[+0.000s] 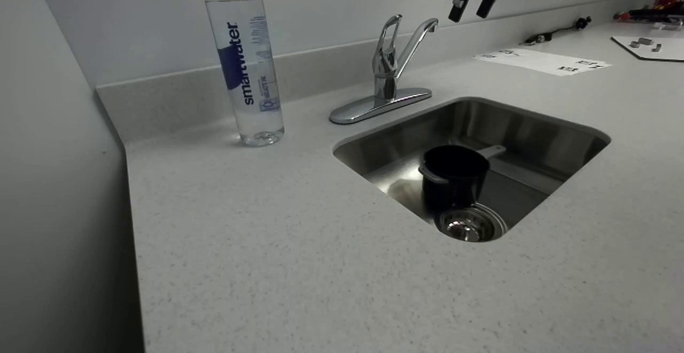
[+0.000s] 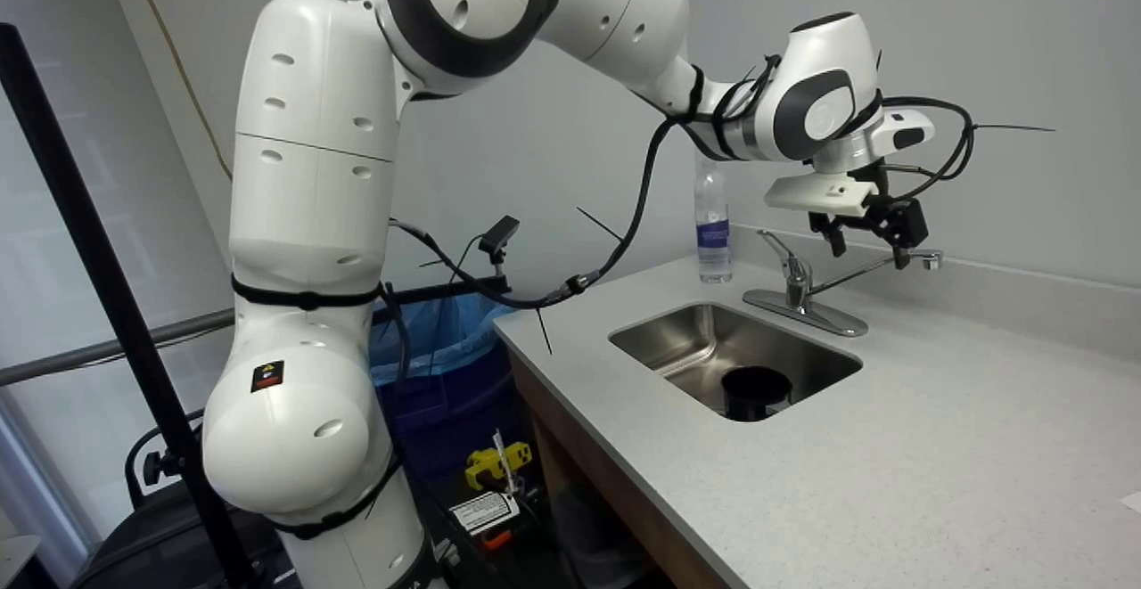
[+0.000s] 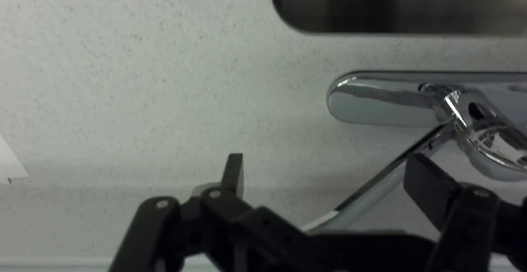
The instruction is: Rotate the spout from right to left
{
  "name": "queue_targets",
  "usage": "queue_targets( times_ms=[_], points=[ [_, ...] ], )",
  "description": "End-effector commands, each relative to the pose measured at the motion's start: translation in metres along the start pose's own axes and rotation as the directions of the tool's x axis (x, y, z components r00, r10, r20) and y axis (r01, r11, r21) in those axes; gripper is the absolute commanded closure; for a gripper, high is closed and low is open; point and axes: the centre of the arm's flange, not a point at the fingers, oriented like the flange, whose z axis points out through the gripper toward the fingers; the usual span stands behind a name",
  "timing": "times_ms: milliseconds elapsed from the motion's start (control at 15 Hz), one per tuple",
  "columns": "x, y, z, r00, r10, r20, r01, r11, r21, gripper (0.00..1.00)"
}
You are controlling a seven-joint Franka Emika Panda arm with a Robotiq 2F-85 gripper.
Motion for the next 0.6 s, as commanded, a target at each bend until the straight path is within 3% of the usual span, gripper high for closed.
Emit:
queue_targets(
  times_ms=[0,533],
  points=[
    [0.032,-0.001,0.001,0.993,0.015,-0.12,-0.013,1.0,0.012,0.0],
    [0.05,-0.021,0.021,0.967,-0.007,-0.255,0.007,1.0,0.001,0.0]
  ],
)
